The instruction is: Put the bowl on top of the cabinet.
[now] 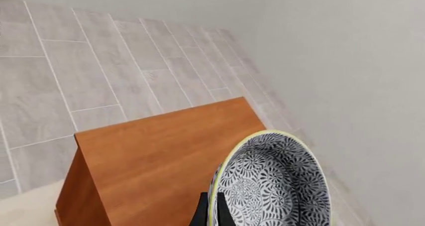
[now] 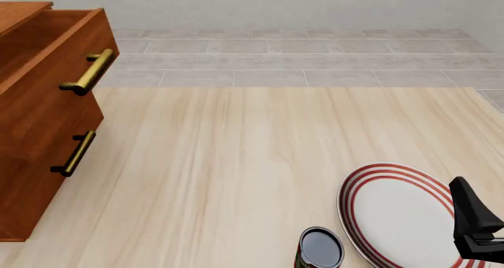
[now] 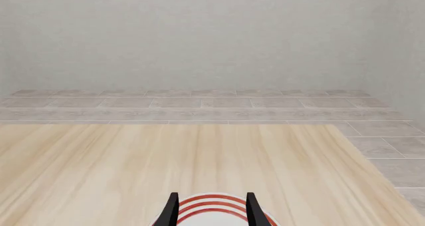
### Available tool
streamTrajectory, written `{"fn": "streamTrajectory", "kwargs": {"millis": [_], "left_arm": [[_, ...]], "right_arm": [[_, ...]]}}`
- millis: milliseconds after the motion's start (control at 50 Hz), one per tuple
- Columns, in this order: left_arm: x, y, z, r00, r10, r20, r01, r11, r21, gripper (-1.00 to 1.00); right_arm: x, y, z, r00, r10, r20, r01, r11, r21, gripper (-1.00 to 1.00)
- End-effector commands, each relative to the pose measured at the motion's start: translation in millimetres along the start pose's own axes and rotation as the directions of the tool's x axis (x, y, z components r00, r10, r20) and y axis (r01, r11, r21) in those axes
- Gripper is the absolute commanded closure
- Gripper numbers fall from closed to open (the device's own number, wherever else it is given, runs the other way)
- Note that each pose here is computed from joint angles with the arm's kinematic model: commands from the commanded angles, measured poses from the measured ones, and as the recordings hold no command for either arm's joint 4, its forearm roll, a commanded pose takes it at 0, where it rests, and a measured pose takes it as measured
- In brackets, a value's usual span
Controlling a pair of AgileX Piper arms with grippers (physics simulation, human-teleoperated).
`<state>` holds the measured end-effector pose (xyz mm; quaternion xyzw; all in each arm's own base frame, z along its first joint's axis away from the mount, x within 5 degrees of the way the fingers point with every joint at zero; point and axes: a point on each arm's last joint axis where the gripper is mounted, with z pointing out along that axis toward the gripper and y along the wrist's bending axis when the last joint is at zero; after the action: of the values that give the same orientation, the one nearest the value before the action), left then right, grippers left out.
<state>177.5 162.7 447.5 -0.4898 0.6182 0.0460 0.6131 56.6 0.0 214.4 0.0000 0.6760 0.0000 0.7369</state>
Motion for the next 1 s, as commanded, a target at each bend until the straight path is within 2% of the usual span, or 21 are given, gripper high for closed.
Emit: {"fn": "streamTrajectory", "kwargs": {"millis": [20, 320, 720, 780, 800, 840, 880, 900, 960, 980, 1000], "left_arm": [[2.1, 4.2, 15.3, 1.0, 0.009, -0.002, -0.009, 1.0, -0.008, 1.0], [5.5, 14.2, 30.8, 1.0, 0.03, -0.006, -0.031, 0.999, -0.038, 1.0], [13.2, 16.9, 41.2, 0.997, 0.068, -0.031, -0.069, 0.997, -0.042, 1.0], [8.8, 18.8, 35.1, 0.998, 0.069, -0.004, -0.069, 0.997, -0.043, 1.0], [1.6, 21.2, 26.5, 0.996, 0.078, 0.041, -0.076, 0.996, -0.044, 1.0], [4.3, 21.9, 26.4, 0.997, 0.069, 0.036, -0.068, 0.997, -0.043, 1.0], [-8.9, 28.5, 5.3, 0.983, 0.098, 0.155, -0.092, 0.995, -0.043, 1.0], [-5.8, 27.9, 8.3, 0.987, 0.087, 0.136, -0.082, 0.996, -0.041, 1.0], [-13.0, 25.6, -2.2, 0.976, 0.127, 0.175, -0.122, 0.992, -0.04, 1.0], [-11.6, 24.9, -2.3, 0.978, 0.124, 0.17, -0.119, 0.992, -0.037, -1.0], [-5.8, 22.0, 2.4, 0.985, 0.115, 0.129, -0.112, 0.993, -0.028, -1.0]], "right_arm": [[0.0, 0.0, 0.0, 1.0, 0.0, 0.0, 0.0, 1.0, 0.0, -1.0], [0.0, 0.0, 0.0, 1.0, 0.0, 0.0, 0.0, 1.0, 0.0, -1.0], [0.0, 0.0, 0.0, 1.0, 0.0, 0.0, 0.0, 1.0, 0.0, -1.0], [0.0, 0.0, 0.0, 1.0, 0.0, 0.0, 0.0, 1.0, 0.0, -1.0], [0.0, 0.0, 0.0, 1.0, 0.0, 0.0, 0.0, 1.0, 0.0, -1.0], [0.0, 0.0, 0.0, 1.0, 0.0, 0.0, 0.0, 1.0, 0.0, -1.0], [0.0, 0.0, 0.0, 1.0, 0.0, 0.0, 0.0, 1.0, 0.0, -1.0], [0.0, 0.0, 0.0, 1.0, 0.0, 0.0, 0.0, 1.0, 0.0, -1.0], [0.0, 0.0, 0.0, 1.0, 0.0, 0.0, 0.0, 1.0, 0.0, -1.0], [0.0, 0.0, 0.0, 1.0, 0.0, 0.0, 0.0, 1.0, 0.0, -1.0], [0.0, 0.0, 0.0, 1.0, 0.0, 0.0, 0.0, 1.0, 0.0, -1.0]]}}
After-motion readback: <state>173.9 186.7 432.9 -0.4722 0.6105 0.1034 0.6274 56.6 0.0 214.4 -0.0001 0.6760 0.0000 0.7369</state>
